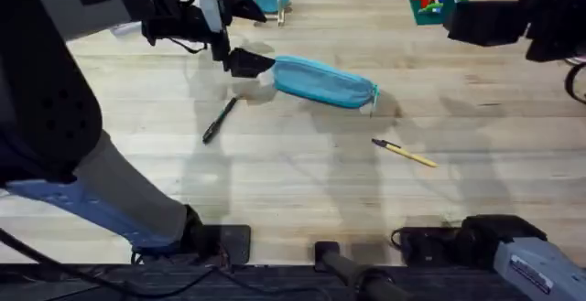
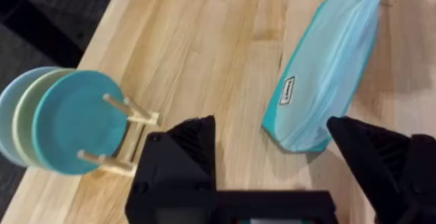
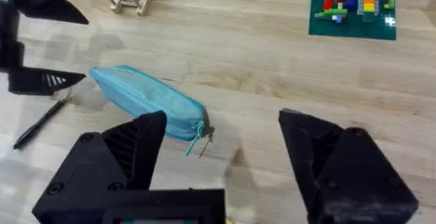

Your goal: Unzip the bag, pick up the pens from the table one at a time and place them inside, then zip the bag closed.

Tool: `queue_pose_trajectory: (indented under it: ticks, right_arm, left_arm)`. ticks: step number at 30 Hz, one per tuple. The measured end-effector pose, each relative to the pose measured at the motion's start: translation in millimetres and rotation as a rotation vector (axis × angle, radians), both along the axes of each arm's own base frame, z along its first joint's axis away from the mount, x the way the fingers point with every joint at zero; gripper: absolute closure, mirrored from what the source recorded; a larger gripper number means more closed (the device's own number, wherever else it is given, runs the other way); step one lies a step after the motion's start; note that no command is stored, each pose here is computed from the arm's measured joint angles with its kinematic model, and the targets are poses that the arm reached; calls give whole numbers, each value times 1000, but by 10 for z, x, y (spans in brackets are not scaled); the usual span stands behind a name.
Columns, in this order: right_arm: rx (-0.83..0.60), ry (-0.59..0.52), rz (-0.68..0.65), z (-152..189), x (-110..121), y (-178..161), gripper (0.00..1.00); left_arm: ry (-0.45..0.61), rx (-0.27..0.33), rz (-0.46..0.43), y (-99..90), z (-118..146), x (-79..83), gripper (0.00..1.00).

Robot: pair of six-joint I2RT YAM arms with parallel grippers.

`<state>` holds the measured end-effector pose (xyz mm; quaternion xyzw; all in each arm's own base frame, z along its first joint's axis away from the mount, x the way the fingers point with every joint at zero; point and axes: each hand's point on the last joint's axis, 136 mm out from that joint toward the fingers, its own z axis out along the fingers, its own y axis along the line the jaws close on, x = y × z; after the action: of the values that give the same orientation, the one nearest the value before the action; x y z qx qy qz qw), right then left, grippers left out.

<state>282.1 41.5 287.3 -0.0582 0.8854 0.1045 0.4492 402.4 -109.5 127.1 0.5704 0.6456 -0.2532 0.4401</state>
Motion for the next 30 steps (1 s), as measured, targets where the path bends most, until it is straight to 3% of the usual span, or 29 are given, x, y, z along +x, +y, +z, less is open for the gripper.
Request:
queue_pose_trajectory:
  ticks: [11, 30]
  right_arm:
    - [0, 0, 0, 0, 0, 0, 4]
    - [0, 0, 0, -1, 0, 0, 5]
  left_arm:
    - [44, -7, -75, -293, -42, -152, 8]
    - [140, 39, -81, -333, -216, -283, 48]
